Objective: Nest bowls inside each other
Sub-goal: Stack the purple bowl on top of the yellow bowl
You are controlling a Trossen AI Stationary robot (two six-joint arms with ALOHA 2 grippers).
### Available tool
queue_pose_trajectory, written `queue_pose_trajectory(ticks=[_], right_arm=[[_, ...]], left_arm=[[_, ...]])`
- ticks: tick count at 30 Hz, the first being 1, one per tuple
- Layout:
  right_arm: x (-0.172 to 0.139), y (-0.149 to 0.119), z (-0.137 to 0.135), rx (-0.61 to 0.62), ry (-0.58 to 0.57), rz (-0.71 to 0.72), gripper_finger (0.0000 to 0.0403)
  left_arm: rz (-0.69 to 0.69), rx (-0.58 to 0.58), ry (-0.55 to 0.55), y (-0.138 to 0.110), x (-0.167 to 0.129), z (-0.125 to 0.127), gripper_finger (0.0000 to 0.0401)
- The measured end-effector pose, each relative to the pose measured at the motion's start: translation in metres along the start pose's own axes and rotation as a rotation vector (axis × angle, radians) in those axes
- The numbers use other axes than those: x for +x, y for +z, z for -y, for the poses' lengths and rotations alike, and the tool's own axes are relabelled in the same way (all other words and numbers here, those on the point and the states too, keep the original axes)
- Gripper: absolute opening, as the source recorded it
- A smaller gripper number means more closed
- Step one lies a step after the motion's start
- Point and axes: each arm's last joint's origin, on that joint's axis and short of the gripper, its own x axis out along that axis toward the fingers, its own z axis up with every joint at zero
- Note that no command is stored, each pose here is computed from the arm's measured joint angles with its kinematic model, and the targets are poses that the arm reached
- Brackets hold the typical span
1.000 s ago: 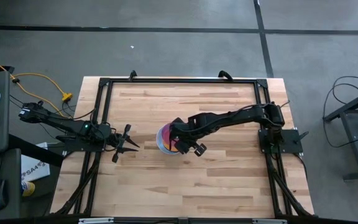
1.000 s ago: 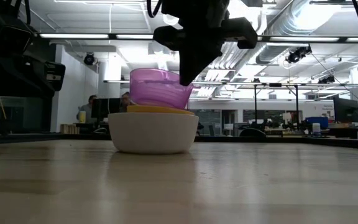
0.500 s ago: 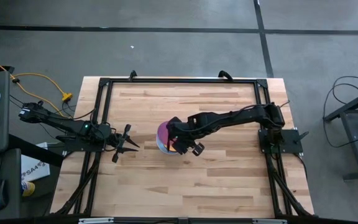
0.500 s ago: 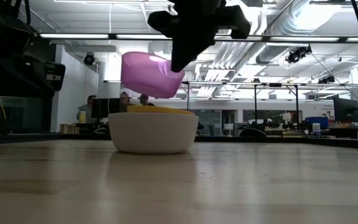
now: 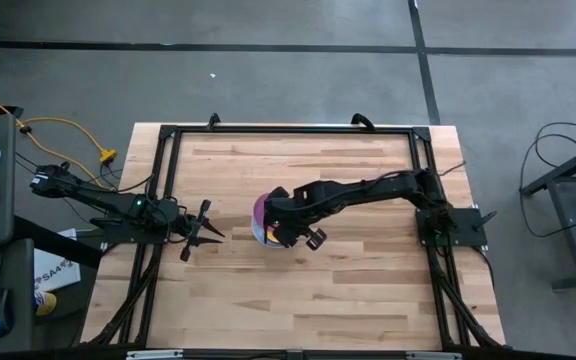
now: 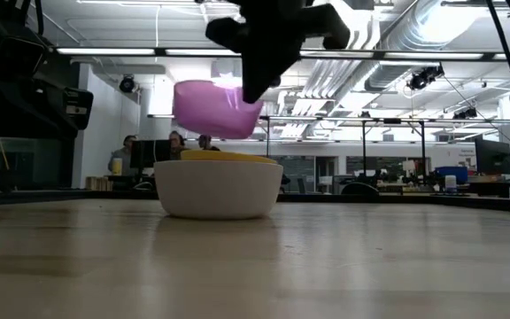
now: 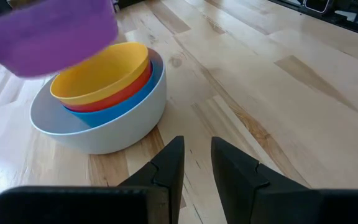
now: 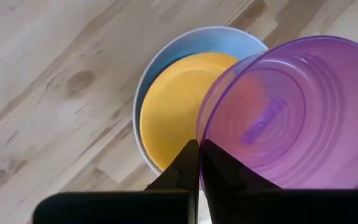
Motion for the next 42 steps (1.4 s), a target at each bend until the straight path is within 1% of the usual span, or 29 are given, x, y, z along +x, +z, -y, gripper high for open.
queue_pose_trajectory(ticks=[4,7,9,16,22,31,38,42], right_arm=[[-0.004,-0.002,-0.001,0.056,0.011,-0.012,0.0003],[-0.003,-0.003,-0.006,0.1,0.071,-0.012,0.0003],[-0.004,-0.001,-0.008,0.12,0.092,-0.006,0.0003],[0.007,0.003,-0.012,0.139,0.128,-0.005,0.0003],[0.013,0.005,-0.011,0.14,0.126,0.006,0.0003],[0.033,0.004,-0.009,0.146,0.146,-0.017,0.0003],[0.034,0.002,-0.005,0.149,0.14,-0.013,0.0004],[0.034,-0.001,-0.003,0.157,0.157,-0.012,0.0004]], left_arm=[[0.0,0.0,0.0,0.0,0.0,0.0,0.0081],[0.0,0.0,0.0,0.0,0.0,0.0,0.0081],[0.0,0.0,0.0,0.0,0.0,0.0,0.0081],[0.0,0.0,0.0,0.0,0.0,0.0,0.0081],[0.0,0.0,0.0,0.0,0.0,0.0,0.0081],[0.0,0.0,0.0,0.0,0.0,0.0,0.0081],[0.0,0.0,0.0,0.0,0.0,0.0,0.0081],[0.001,0.0,0.0,0.0,0.0,0.0,0.0081]])
